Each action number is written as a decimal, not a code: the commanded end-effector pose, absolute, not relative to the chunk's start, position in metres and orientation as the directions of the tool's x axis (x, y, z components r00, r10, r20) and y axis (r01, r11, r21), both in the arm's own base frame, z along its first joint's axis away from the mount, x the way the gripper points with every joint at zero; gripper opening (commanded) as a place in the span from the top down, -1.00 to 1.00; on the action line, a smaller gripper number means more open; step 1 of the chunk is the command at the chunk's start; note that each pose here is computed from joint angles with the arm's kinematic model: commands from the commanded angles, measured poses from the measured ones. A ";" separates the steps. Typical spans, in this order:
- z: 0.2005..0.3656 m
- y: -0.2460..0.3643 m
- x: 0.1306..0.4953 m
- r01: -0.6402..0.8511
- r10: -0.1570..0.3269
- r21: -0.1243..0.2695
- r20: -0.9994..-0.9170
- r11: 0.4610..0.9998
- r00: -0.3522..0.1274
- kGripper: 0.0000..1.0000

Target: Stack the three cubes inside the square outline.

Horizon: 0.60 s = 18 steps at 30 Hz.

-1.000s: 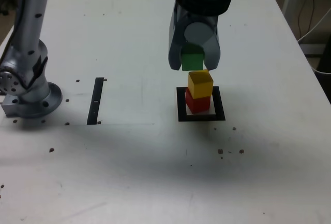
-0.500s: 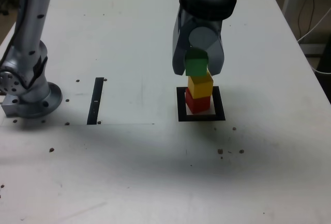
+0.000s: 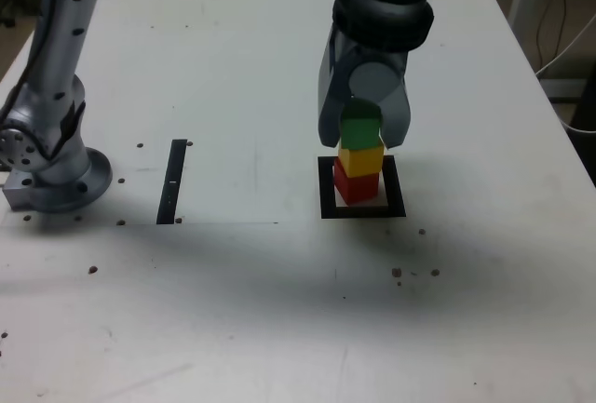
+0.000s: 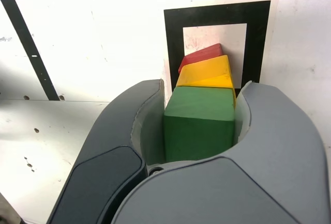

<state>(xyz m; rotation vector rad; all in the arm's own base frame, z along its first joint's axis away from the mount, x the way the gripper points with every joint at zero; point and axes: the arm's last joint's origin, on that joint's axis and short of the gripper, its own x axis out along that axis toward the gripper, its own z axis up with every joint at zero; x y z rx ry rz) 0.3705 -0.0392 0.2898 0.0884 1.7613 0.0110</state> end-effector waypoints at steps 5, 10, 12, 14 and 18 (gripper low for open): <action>0.290 -0.038 0.370 0.054 0.063 0.054 -0.979 0.997 -0.195 -0.14; 0.290 -0.038 0.370 0.059 0.062 0.052 -0.979 0.997 -0.195 -0.84; 0.291 -0.037 0.370 0.059 0.064 0.053 -0.979 0.997 -0.193 -0.98; 0.292 -0.037 0.369 0.059 0.065 0.054 -0.980 0.997 -0.190 -0.99; 0.293 -0.037 0.369 0.059 0.066 0.055 -0.980 0.997 -0.186 -0.99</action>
